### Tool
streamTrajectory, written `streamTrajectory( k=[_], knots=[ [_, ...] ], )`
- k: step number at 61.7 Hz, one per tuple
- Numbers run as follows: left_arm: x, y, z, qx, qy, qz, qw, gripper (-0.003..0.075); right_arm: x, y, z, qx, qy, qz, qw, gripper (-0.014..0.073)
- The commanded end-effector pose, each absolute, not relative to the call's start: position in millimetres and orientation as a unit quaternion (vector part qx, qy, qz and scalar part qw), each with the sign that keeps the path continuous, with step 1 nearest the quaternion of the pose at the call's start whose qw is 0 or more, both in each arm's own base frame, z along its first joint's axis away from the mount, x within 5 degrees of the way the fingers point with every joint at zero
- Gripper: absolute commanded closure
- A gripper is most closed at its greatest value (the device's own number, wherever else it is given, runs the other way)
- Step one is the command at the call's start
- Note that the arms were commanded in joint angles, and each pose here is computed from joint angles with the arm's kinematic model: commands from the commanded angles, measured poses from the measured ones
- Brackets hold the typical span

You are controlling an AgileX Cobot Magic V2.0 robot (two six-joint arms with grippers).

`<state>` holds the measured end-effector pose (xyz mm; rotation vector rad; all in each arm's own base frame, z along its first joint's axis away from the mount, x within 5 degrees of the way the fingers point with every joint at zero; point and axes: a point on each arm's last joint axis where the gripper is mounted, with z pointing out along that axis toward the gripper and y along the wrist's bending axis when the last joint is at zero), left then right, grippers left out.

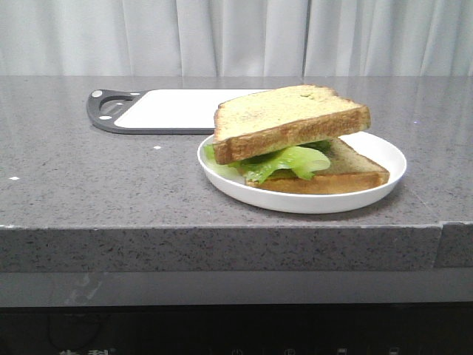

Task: Left arm grabs bread, right arm adds lettuce

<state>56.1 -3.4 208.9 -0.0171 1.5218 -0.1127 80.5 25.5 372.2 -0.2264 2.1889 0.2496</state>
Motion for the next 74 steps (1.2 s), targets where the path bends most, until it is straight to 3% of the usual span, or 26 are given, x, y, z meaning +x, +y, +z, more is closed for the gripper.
streamTrajectory(
  k=[1,51,64,74],
  knots=[
    [54.2,-2.8,215.0,-0.008,0.655,-0.049,0.754,0.0741,82.4,24.7,383.0,-0.088,0.865,0.099,0.483,0.0713],
    [54.2,-2.8,215.0,-0.008,0.655,-0.049,0.754,0.0741,82.5,24.8,382.7,-0.088,0.865,0.099,0.483,0.0713],
    [54.2,-2.8,215.0,-0.008,0.655,-0.049,0.754,0.0741,79.3,17.1,359.4,-0.061,0.800,0.078,0.591,0.0713],
    [54.2,-2.8,215.0,-0.008,0.655,-0.049,0.754,0.0741,70.1,9.7,300.1,-0.026,0.740,0.062,0.669,0.0713]
  ],
)
